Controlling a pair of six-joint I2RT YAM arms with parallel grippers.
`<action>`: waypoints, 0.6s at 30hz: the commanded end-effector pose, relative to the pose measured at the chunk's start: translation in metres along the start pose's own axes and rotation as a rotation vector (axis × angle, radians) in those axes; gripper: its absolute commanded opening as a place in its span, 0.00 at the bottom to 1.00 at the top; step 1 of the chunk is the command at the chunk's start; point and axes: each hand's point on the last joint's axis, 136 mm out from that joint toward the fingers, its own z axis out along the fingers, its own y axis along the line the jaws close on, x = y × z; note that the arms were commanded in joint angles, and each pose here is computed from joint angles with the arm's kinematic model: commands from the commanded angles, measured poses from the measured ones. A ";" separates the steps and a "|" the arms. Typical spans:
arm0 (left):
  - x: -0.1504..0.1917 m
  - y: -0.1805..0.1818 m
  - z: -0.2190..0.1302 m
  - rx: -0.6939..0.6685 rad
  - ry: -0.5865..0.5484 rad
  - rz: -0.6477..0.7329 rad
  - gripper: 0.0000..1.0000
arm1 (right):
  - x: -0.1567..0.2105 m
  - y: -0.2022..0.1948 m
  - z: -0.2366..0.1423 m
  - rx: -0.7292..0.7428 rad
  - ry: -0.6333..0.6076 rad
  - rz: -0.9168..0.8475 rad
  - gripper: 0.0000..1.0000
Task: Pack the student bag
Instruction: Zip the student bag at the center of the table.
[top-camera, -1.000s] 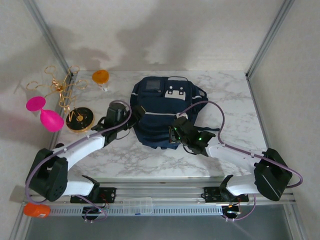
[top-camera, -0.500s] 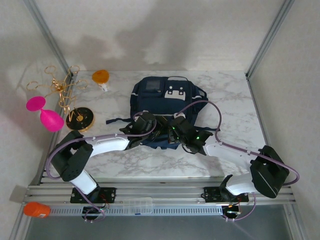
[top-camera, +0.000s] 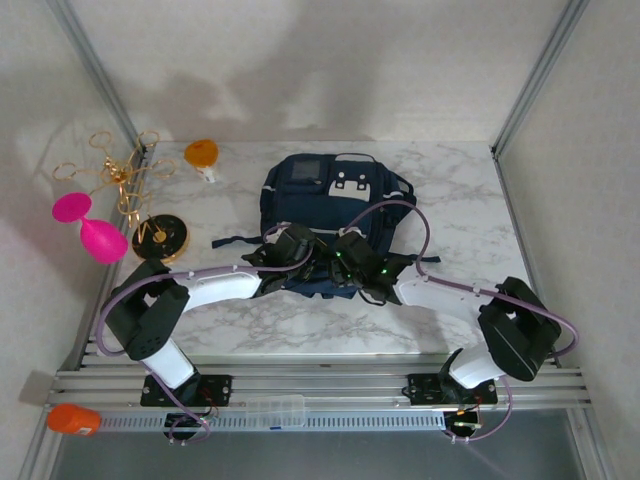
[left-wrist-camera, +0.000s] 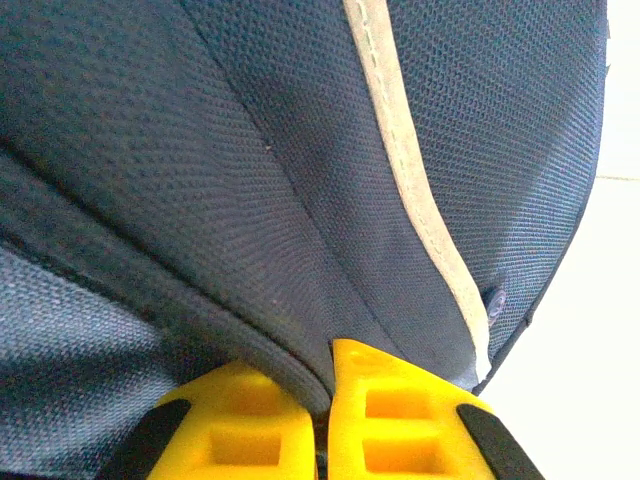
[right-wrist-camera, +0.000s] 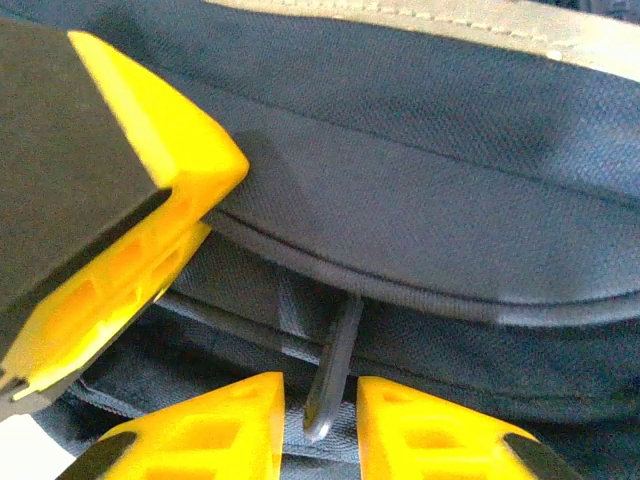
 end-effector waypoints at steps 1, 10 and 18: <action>-0.011 -0.020 -0.005 0.041 -0.061 0.009 0.00 | -0.020 0.001 0.003 -0.012 -0.038 0.022 0.27; -0.012 -0.028 -0.013 0.060 -0.071 0.029 0.00 | -0.031 0.000 0.010 0.013 -0.038 0.000 0.11; -0.034 -0.023 -0.038 0.003 -0.156 0.105 0.00 | -0.028 -0.029 -0.022 0.125 -0.050 0.015 0.00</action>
